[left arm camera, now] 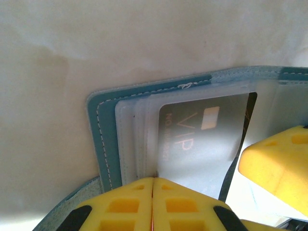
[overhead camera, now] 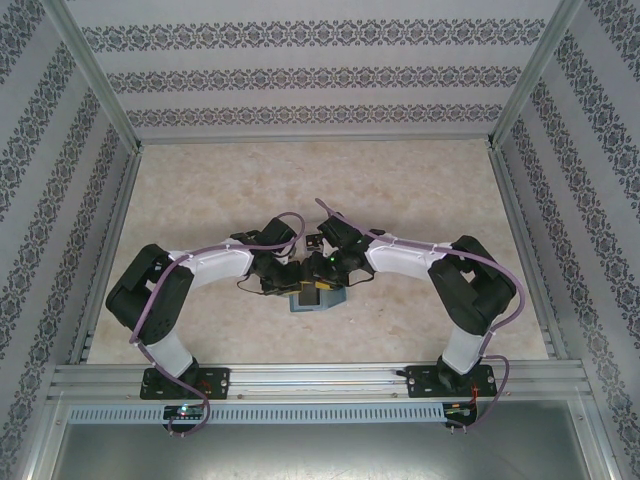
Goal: Take the credit cards out of the card holder
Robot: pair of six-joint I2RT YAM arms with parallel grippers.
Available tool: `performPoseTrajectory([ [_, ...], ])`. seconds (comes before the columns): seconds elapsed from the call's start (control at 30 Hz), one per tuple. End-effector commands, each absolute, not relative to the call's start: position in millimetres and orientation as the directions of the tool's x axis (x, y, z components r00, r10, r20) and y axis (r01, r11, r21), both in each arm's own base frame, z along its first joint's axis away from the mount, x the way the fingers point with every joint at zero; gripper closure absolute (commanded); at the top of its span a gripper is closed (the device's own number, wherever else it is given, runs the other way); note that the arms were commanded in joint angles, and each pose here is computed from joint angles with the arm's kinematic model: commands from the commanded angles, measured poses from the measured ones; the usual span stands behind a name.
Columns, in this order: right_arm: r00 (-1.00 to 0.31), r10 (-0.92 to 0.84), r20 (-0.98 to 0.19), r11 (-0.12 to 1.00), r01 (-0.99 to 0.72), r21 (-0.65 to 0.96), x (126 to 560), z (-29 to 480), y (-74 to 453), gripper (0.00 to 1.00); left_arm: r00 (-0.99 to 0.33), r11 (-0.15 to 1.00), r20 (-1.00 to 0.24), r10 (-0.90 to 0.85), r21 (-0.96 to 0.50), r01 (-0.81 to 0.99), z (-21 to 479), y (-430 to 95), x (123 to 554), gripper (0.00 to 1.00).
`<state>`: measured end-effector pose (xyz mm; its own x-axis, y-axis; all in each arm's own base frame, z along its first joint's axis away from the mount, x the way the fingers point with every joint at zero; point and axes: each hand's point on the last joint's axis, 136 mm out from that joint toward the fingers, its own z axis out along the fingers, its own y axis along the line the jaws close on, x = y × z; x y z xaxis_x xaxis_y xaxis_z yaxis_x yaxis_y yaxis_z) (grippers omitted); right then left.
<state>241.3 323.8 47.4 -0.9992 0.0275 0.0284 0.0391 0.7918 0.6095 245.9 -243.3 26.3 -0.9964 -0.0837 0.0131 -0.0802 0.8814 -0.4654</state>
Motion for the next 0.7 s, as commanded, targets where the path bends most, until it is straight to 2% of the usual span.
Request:
performPoseTrajectory([
  [0.0, -0.999, 0.034, 0.041, 0.809, 0.052, 0.586, 239.9, 20.6, 325.2, 0.49, -0.998, 0.891, 0.021, -0.061, -0.449, -0.063, 18.9, -242.1, 237.1, 0.92],
  [0.33, -0.998, 0.043, 0.04, 0.862, 0.057, 0.504, 237.1, 4.8, 308.1, 0.5, -0.998, 0.89, 0.014, -0.063, -0.452, -0.063, 21.8, -241.9, 237.4, 0.92],
  [0.67, -0.999, 0.048, 0.015, 0.847, 0.049, 0.53, 239.7, 16.3, 310.6, 0.51, -0.998, 0.887, 0.007, -0.063, -0.458, -0.059, 25.4, -242.6, 238.2, 0.92],
])
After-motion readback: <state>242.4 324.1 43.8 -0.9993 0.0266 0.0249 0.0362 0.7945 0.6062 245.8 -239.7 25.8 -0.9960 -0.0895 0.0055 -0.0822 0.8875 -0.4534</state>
